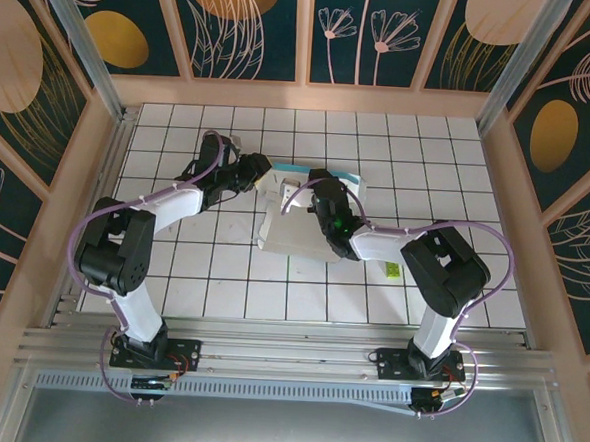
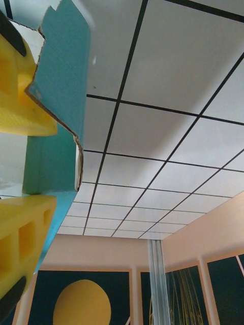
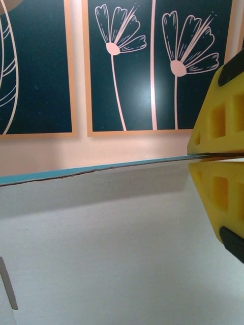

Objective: Fold the paper box

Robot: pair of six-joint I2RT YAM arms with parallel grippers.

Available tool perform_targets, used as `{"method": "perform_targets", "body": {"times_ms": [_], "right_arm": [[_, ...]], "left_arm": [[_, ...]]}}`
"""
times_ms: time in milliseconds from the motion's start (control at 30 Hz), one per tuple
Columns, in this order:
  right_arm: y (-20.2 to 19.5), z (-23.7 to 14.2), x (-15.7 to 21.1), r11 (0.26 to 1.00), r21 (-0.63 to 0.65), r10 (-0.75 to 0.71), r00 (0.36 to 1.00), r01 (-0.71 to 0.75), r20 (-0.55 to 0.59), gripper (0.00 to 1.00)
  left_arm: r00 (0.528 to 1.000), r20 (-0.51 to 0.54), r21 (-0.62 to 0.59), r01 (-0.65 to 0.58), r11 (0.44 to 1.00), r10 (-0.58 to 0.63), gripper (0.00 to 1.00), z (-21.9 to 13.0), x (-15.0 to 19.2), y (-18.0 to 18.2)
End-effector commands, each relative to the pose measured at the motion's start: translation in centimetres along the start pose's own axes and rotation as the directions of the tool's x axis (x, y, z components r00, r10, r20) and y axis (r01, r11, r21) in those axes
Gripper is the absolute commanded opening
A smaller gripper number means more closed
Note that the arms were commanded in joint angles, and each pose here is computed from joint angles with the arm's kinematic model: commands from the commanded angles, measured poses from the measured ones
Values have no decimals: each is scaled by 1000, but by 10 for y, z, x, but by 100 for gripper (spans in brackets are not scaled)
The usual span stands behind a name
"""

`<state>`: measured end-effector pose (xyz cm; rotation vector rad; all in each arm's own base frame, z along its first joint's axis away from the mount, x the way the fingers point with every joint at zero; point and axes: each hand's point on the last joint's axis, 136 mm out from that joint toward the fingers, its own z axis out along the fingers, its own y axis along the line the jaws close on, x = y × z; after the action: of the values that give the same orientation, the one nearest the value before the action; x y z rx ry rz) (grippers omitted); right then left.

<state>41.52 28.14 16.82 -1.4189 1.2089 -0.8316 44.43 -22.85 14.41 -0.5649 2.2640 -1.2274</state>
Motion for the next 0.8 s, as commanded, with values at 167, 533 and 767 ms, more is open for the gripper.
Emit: {"method": "perform_targets", "body": {"times_ms": [167,533,767], "right_arm": [[-1,-4,-12,998,34,49,998,-50,29,16],[10,-1,-6,996,11,88,996,-88,8,16],[10,1,-5,992,15,126,992,-126,11,16]], "left_arm": [[999,-45,37,-7,999,9,32,11,5,1],[996,-72,179,-39,983,53,44,-1,16,-29],[996,-70,96,-45,994,52,43,1,17,-14]]}}
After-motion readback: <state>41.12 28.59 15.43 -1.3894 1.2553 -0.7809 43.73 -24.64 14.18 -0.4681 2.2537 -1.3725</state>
